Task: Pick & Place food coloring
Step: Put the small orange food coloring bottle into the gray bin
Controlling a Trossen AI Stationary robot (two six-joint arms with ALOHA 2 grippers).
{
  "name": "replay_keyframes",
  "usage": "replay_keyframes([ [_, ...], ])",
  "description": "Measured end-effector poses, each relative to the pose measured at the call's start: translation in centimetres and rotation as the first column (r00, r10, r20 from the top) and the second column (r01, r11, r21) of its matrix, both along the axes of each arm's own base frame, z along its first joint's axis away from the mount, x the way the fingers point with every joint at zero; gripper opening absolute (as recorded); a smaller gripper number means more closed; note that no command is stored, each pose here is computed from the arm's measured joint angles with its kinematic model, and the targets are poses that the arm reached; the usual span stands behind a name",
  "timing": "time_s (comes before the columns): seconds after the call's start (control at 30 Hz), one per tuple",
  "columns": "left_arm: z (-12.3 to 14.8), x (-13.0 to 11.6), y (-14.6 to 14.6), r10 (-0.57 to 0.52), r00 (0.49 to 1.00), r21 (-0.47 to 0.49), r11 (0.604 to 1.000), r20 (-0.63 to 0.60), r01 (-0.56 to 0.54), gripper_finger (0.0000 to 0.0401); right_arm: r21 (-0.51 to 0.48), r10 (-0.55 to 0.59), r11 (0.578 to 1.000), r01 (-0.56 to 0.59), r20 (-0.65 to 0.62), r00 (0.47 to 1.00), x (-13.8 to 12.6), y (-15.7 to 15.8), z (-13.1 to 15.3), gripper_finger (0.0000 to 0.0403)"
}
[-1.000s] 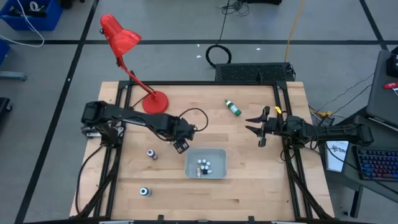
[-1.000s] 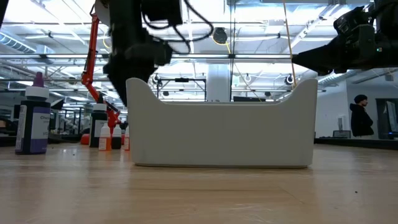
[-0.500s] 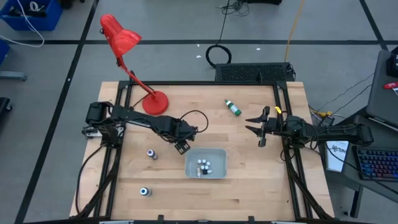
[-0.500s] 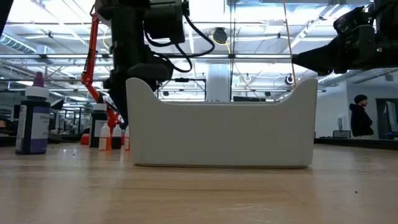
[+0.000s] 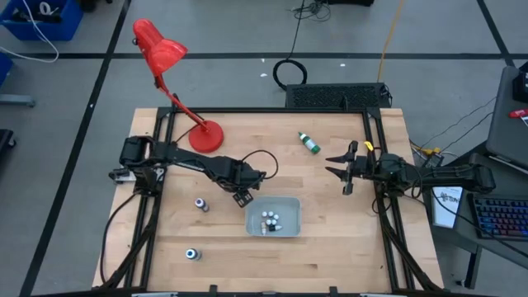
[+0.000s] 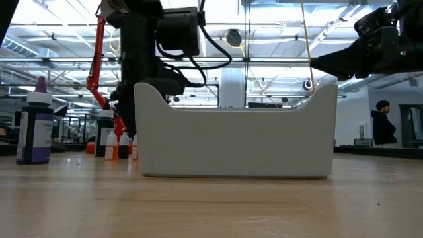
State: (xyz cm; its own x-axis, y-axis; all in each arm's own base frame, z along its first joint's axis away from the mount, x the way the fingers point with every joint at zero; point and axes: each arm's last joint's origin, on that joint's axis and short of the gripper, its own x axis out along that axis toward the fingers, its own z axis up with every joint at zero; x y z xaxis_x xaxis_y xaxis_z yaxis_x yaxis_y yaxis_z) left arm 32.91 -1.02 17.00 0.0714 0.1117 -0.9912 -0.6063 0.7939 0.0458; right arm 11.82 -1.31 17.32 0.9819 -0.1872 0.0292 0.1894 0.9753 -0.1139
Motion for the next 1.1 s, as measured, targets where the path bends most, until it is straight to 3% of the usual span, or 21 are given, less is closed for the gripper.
replay_keyframes([
  [1.1,-0.07,-0.24,0.07,0.002,1.000,0.018,1.000,-0.028,-0.002,0.0249,0.000,0.000,1.000,0.000,0.005,1.000,0.00,0.00,0.05,0.0116],
])
